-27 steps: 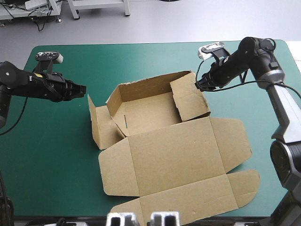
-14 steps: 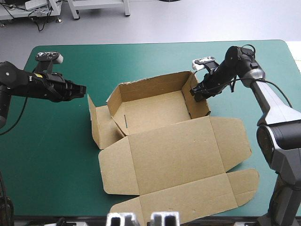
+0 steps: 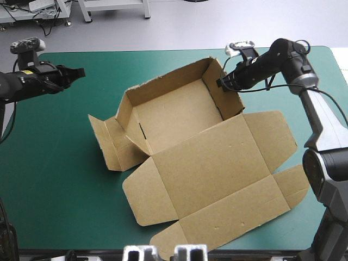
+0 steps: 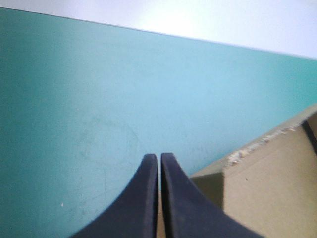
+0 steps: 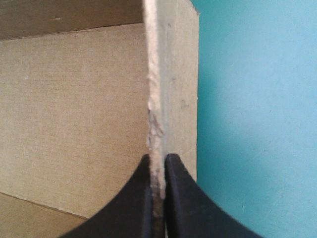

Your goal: Fold the box

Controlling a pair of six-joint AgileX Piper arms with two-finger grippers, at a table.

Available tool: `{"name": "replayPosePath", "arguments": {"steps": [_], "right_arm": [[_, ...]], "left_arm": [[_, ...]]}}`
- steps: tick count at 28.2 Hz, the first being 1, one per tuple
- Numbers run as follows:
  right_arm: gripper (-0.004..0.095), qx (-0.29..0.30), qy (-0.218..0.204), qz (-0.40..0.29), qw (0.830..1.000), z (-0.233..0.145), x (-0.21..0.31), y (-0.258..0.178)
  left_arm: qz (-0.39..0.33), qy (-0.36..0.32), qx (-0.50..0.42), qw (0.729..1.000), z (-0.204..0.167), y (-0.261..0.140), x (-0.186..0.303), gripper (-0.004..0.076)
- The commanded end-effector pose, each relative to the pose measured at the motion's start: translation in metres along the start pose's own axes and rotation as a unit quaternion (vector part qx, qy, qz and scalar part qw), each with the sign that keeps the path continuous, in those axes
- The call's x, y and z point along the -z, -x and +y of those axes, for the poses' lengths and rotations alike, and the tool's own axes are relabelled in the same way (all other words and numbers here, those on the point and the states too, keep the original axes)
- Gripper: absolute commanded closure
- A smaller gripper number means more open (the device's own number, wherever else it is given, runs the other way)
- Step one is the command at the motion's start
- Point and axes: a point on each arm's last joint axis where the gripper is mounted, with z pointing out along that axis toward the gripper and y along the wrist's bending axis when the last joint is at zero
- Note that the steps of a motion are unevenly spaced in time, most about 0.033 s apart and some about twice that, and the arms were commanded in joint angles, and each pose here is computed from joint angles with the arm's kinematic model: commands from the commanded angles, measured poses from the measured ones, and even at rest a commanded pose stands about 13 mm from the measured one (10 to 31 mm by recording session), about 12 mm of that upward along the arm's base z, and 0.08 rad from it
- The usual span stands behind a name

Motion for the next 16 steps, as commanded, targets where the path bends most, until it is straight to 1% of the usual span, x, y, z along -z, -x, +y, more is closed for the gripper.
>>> {"name": "replayPosePath", "arguments": {"steps": [1,3,5,6,9,12,15,16], "right_arm": [[0.0921,0.017,0.010,-0.103,0.994,0.026,0.079,0.018],[0.0920,0.025,0.013,-0.130,0.991,0.032,0.105,0.021],[0.0921,0.037,0.010,-0.169,0.985,0.040,0.144,0.023],[0.0921,0.039,0.009,-0.180,0.983,0.043,0.154,0.024],[0.0922,0.049,0.013,-0.230,0.972,0.055,0.190,0.024],[0.0922,0.069,0.026,-0.282,0.956,0.073,0.225,0.022],[0.0922,0.089,0.025,-0.315,0.944,0.088,0.249,0.019],[0.0920,0.094,0.022,-0.325,0.941,0.092,0.256,0.017]], "left_arm": [[-0.077,-0.014,0.064,0.995,0.013,0.021,0.017,0.0722],[-0.071,-0.016,0.090,0.993,0.031,0.022,0.017,0.0722],[-0.064,-0.033,0.111,0.991,0.051,0.022,0.018,0.0722],[-0.062,-0.038,0.116,0.991,0.057,0.022,0.017,0.0722],[-0.056,-0.059,0.131,0.988,0.071,0.021,0.015,0.0722],[-0.041,-0.099,0.138,0.985,0.074,0.019,0.008,0.0722],[-0.022,-0.177,0.136,0.974,0.068,0.017,0.001,0.0722],[-0.023,-0.217,0.136,0.966,0.064,0.018,0.001,0.0722]]}}
